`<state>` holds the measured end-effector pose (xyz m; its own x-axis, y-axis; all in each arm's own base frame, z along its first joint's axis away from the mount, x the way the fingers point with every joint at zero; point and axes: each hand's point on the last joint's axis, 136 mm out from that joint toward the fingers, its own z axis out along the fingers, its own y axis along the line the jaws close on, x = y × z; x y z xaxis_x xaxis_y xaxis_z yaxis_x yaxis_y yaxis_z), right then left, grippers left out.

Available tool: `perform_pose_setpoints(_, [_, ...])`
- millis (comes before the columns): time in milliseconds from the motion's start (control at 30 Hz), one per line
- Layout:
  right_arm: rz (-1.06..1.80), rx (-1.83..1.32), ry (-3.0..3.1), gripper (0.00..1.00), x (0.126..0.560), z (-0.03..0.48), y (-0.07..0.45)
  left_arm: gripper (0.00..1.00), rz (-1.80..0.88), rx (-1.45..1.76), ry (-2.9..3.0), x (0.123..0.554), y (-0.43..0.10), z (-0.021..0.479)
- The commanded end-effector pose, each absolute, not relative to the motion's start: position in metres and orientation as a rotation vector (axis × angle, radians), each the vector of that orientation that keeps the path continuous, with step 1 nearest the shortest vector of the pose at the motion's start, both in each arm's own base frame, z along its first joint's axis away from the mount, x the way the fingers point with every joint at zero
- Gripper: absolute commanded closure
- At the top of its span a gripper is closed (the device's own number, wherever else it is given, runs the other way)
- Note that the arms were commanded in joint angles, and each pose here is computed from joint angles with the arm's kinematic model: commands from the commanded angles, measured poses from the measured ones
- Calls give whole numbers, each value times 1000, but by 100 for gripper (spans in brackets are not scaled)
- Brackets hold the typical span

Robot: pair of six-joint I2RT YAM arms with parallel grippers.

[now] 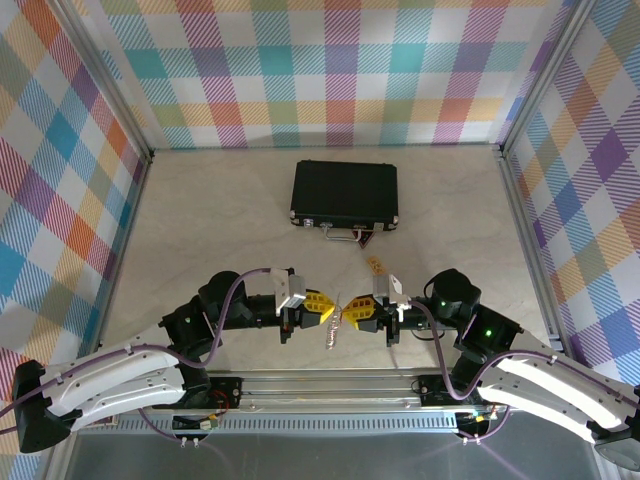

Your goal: Put the keys on the keyring

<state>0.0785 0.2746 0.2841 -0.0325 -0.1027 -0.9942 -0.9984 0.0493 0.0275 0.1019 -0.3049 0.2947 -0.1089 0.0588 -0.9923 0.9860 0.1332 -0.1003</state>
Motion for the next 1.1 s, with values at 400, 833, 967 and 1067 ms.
perform_pose_setpoints(400, [1200, -1261, 1290, 90, 67, 293, 273, 100, -1176, 942, 1264, 110, -297, 327])
perform_pose_setpoints(833, [1181, -1023, 1332, 57, 80, 332, 249, 100, -1258, 976, 1052, 82, -283, 342])
perform_pose_setpoints(967, [1187, -1013, 1333, 58, 80, 340, 248, 100, -1307, 1032, 991, 66, -280, 349])
perform_pose_setpoints(1067, [1209, -1048, 1317, 60, 76, 344, 252, 100, -1341, 1051, 961, 58, -278, 353])
